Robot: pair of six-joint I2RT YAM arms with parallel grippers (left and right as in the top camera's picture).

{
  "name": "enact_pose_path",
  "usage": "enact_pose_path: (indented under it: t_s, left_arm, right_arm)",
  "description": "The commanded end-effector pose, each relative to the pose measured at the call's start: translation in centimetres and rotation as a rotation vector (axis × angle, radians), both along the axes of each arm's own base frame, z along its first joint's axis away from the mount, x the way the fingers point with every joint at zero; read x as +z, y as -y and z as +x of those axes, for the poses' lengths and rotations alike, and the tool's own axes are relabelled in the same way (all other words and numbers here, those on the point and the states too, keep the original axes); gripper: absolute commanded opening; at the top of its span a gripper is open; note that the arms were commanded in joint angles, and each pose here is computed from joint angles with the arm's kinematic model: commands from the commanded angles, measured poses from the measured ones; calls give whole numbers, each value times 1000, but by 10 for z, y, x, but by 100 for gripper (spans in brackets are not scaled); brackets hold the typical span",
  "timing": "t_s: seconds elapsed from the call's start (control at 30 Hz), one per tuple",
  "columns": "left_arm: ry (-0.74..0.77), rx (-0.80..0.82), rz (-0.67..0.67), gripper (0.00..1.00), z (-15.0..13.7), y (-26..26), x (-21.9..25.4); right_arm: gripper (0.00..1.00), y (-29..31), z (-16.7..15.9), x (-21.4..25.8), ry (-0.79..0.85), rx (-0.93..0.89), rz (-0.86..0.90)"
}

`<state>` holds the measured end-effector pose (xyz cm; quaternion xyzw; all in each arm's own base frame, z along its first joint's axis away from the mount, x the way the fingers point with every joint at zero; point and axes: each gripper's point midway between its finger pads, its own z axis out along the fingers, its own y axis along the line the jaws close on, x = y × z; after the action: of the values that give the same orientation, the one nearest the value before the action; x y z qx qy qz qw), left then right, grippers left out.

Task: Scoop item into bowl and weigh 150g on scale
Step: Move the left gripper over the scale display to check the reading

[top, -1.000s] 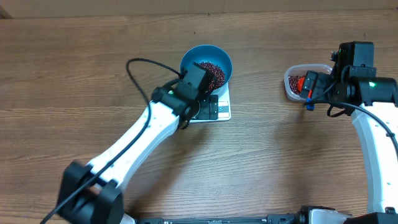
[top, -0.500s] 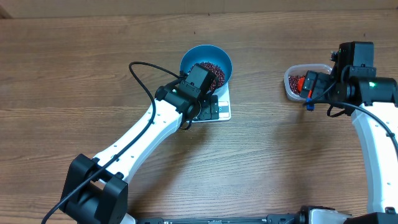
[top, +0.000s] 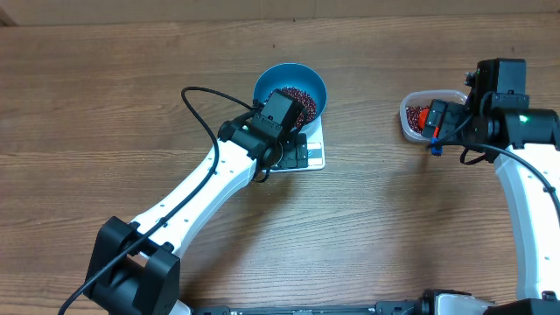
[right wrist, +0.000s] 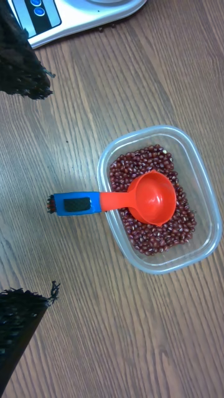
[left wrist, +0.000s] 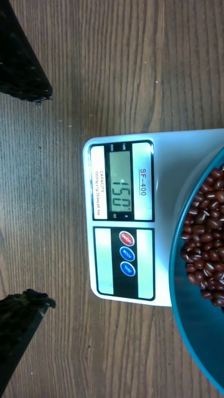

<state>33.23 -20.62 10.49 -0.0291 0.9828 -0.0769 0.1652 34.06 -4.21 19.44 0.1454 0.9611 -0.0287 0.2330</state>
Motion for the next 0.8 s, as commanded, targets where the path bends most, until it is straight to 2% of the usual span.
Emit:
enact_pose_path:
  t_s: [0.0, 0.77]
  left_arm:
    - [21, 17, -12, 99, 2, 2, 7]
    - [28, 22, -2, 100, 3, 0, 8]
  right_arm:
    - [100, 2, 3, 10, 31, -3, 1]
    - [100, 2, 3, 10, 31, -3, 1]
